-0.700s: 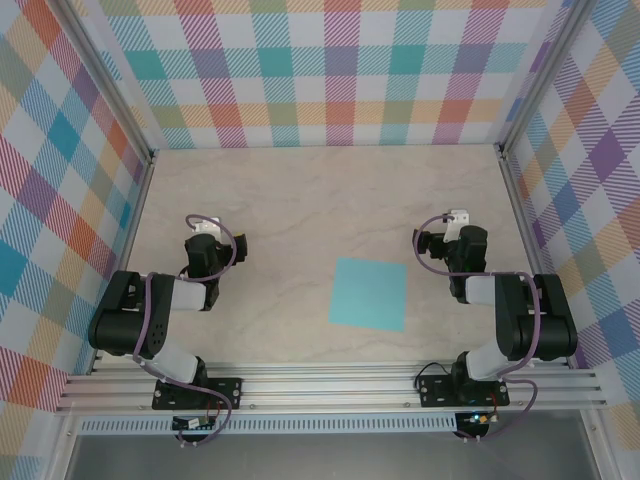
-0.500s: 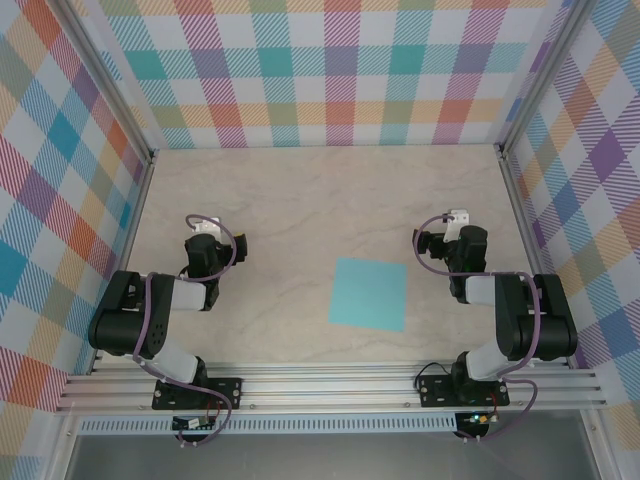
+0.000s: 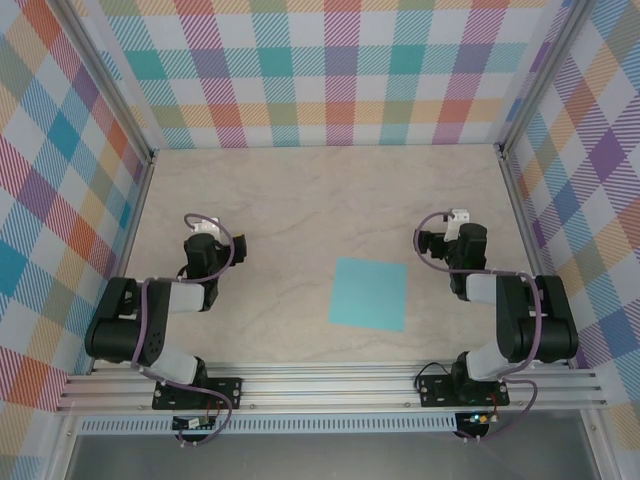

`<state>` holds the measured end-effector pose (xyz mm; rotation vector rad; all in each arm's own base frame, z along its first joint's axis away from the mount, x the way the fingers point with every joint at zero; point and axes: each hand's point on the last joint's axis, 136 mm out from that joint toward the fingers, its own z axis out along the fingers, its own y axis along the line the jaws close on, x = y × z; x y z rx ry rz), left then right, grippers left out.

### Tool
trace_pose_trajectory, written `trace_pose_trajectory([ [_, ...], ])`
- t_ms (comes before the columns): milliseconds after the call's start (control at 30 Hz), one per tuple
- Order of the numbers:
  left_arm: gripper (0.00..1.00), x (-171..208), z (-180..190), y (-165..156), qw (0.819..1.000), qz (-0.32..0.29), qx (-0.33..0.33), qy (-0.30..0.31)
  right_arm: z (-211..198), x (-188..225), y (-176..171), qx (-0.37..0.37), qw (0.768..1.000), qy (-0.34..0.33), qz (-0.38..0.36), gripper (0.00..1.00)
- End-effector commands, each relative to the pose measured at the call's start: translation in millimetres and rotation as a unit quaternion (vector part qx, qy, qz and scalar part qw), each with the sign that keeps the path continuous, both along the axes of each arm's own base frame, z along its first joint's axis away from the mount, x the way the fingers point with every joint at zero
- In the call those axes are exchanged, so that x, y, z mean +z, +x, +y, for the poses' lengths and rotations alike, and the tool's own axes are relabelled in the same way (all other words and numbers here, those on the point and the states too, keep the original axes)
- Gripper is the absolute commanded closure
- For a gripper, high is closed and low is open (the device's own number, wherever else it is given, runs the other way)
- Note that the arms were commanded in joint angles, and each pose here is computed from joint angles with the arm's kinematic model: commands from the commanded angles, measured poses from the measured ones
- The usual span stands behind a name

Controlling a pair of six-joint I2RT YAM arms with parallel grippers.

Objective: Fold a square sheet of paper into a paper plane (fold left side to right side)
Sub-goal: Move the square sheet of paper to the center of the table.

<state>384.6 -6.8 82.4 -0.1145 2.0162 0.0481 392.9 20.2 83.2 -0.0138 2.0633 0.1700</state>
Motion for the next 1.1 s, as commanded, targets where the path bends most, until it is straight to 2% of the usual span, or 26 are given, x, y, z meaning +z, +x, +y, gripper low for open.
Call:
trace_pose_trajectory([
  [0, 0.0, 49.9, 5.0, -4.1, 0.999, -0.031, 0.014, -0.018, -9.4, 29.3, 1.9, -0.038, 0.999, 0.013, 0.035, 0.0],
  [167, 0.0, 83.2, -38.8, -20.5, 0.994, -0.017, -0.054, -0.089, -6.4, 52.4, -20.6, -0.068, 0.993, 0.077, 0.065, 0.0],
  [300, 0.0, 90.8, -107.7, -41.0, 0.979, 0.027, -0.158, -0.124, 0.4, 59.3, -46.5, -0.088, 0.981, 0.136, 0.108, 0.0],
  [400, 0.0, 85.3, -183.4, -69.0, 0.951, 0.072, -0.265, -0.145, 2.3, 59.9, -61.5, -0.1, 0.974, 0.157, 0.131, 0.0],
  [533, 0.0, 63.3, -278.7, -111.1, 0.897, 0.142, -0.393, -0.146, -5.2, 62.3, -73.3, -0.128, 0.97, 0.153, 0.138, 0.01],
  [667, 0.0, 39.2, -338.8, -130.8, 0.86, 0.182, -0.465, -0.11, -10.5, 66.4, -78.6, -0.143, 0.969, 0.151, 0.13, 0.0],
  [767, 0.0, 20.2, -368.1, -135.0, 0.837, 0.218, -0.49, -0.111, -12.9, 65.3, -83.0, -0.151, 0.968, 0.147, 0.134, 0.0],
  [1067, 0.0, -26.3, -401.9, -131.0, 0.81, 0.282, -0.504, -0.104, -16.4, 65.7, -91.1, -0.161, 0.968, 0.148, 0.124, 0.0],
])
